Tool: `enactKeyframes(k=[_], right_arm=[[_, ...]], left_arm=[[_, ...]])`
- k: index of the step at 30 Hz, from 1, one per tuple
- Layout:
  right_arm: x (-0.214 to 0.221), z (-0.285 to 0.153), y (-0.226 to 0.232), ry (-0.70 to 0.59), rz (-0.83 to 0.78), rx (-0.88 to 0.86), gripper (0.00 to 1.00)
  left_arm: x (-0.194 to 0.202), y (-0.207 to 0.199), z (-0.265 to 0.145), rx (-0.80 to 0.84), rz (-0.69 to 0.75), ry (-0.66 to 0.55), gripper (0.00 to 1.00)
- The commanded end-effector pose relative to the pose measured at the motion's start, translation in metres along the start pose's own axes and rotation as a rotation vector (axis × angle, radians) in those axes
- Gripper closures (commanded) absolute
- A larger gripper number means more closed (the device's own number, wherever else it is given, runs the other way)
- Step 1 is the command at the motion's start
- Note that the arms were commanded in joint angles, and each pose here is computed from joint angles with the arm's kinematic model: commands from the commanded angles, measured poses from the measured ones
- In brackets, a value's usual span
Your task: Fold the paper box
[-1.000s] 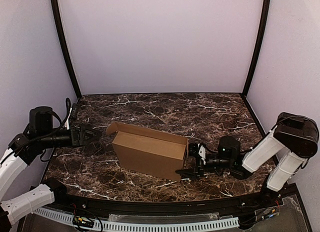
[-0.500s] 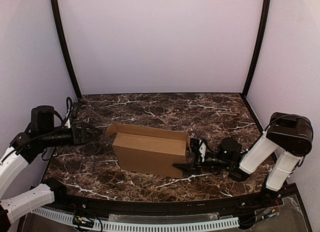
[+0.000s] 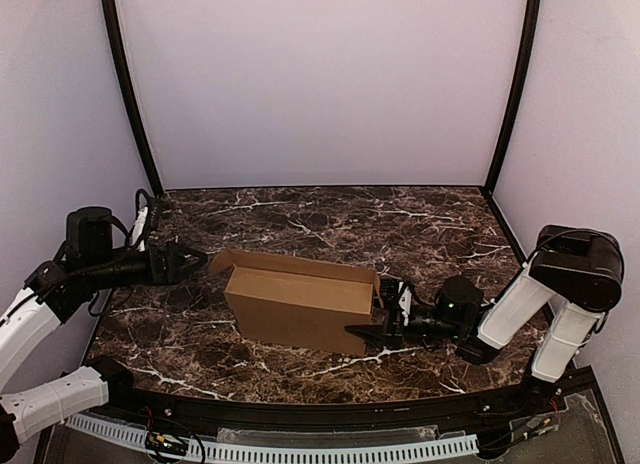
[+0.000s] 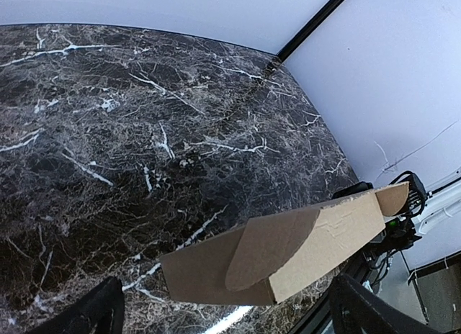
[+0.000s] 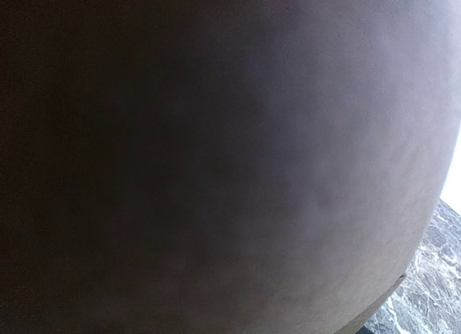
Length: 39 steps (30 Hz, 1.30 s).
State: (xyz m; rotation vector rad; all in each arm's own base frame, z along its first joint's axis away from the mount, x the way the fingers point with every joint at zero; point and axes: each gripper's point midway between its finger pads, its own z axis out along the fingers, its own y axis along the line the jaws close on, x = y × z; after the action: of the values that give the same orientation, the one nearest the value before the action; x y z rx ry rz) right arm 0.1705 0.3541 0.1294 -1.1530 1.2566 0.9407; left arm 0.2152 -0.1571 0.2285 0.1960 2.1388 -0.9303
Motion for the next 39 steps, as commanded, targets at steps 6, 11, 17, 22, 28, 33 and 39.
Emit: enactKeyframes(k=[6, 11, 17, 22, 28, 33, 39], right_arm=[[0.001, -0.001, 0.007, -0.003, -0.004, -0.033, 0.39], [0.001, -0.002, 0.007, -0.003, 0.003, -0.026, 0.39], [0.001, 0.001, 0.006, 0.001, 0.000, -0.027, 0.39], [0.001, 0.004, 0.005, 0.006, -0.003, -0.031, 0.39], [0.003, 0.006, 0.004, 0.011, 0.000, -0.031, 0.39], [0.003, 0.007, 0.004, 0.013, -0.001, -0.030, 0.39], [0.004, 0.006, 0.003, 0.017, 0.001, -0.027, 0.39]], left_arm=[[-0.020, -0.018, 0.027, 0.135, 0.081, 0.001, 0.08], [-0.019, -0.027, 0.031, 0.196, 0.049, 0.034, 0.12], [-0.021, -0.044, 0.026, 0.286, -0.022, 0.032, 0.15], [-0.018, -0.049, 0.022, 0.325, -0.052, 0.028, 0.16], [-0.010, -0.044, 0.022, 0.306, -0.084, 0.050, 0.21], [0.002, -0.037, 0.027, 0.264, -0.097, 0.099, 0.28], [0.006, -0.042, 0.027, 0.274, -0.092, 0.122, 0.47]])
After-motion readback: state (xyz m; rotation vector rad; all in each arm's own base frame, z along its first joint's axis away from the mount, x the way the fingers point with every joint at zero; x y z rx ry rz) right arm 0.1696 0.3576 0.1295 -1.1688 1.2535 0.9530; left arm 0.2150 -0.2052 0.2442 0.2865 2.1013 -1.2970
